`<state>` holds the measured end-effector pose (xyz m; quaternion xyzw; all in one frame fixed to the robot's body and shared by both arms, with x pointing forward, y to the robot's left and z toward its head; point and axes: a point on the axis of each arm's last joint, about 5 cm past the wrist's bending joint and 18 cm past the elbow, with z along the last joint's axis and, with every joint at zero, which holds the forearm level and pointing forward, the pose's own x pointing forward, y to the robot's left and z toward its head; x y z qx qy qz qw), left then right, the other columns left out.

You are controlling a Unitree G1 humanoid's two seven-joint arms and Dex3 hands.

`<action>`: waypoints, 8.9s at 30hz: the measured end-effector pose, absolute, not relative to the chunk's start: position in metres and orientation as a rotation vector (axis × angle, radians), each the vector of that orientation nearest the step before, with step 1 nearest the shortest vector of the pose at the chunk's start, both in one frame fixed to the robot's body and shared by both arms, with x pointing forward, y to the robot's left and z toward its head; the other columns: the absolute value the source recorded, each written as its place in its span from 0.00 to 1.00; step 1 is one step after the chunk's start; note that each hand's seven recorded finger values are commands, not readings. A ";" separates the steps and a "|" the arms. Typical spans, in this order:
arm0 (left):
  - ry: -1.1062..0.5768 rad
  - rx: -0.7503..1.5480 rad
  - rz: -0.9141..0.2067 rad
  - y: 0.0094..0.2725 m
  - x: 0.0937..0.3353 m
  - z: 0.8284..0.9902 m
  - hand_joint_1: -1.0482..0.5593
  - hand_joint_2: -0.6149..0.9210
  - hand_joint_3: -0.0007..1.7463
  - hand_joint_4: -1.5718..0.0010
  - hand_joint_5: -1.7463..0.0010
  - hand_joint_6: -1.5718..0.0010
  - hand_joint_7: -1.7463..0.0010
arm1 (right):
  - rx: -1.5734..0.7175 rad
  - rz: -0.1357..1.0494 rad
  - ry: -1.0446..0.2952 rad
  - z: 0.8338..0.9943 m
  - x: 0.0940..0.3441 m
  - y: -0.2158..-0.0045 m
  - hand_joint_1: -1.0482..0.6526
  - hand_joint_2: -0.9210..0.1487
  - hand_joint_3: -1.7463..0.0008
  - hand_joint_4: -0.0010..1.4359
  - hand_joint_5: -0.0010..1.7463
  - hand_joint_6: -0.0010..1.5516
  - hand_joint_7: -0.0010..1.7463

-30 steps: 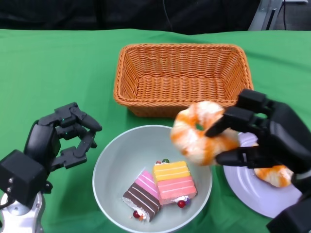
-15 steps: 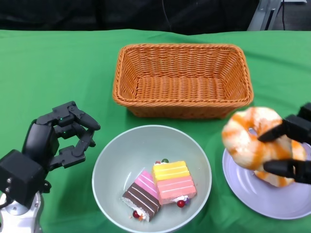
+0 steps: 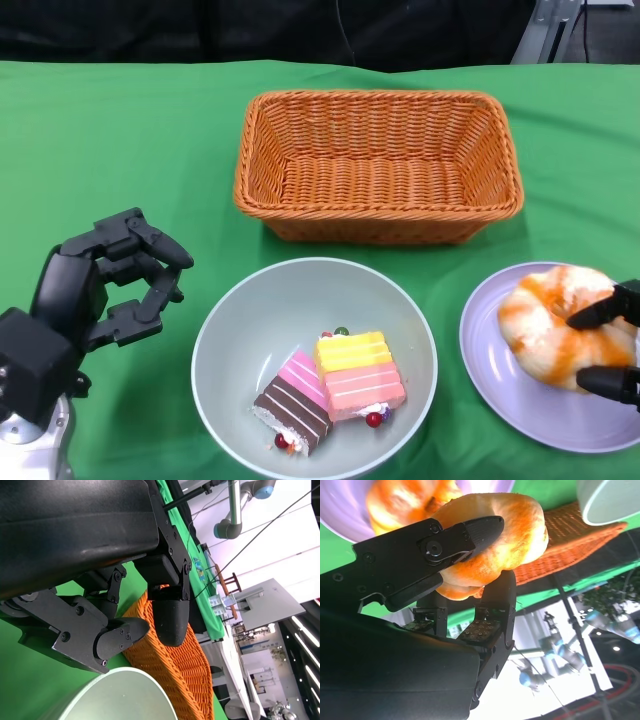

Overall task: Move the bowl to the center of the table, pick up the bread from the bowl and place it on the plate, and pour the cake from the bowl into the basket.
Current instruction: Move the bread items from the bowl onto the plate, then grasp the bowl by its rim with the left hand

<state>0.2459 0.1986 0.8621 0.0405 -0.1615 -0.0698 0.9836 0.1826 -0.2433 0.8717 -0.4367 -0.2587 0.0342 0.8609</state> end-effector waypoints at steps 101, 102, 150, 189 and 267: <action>-0.296 0.092 -0.139 0.206 0.237 0.855 0.64 0.80 0.51 0.50 0.12 0.48 0.31 | -0.557 -0.001 -0.577 0.885 0.190 -0.195 0.34 0.00 0.98 0.46 0.06 0.41 0.01; -0.295 0.093 -0.138 0.206 0.237 0.855 0.64 0.80 0.51 0.50 0.13 0.48 0.31 | -0.512 -0.001 -0.578 0.888 0.190 -0.195 0.35 0.00 0.98 0.47 0.07 0.41 0.01; -0.852 0.806 -0.546 0.246 0.218 0.917 0.33 0.89 0.00 0.76 0.91 0.70 1.00 | 0.290 0.036 -0.348 0.883 0.187 -0.189 0.58 0.16 0.61 0.51 0.85 0.48 0.58; -1.382 1.093 -0.774 0.232 0.240 0.884 0.36 0.87 0.00 0.50 0.83 0.39 0.98 | 0.289 0.001 -0.336 0.880 0.187 -0.181 0.57 0.15 0.64 0.52 0.86 0.48 0.58; -0.908 1.267 -0.887 0.169 0.233 0.859 0.50 0.91 0.00 0.48 0.27 0.15 0.99 | 0.232 -0.054 -0.359 0.880 0.181 -0.169 0.56 0.18 0.60 0.54 0.85 0.49 0.61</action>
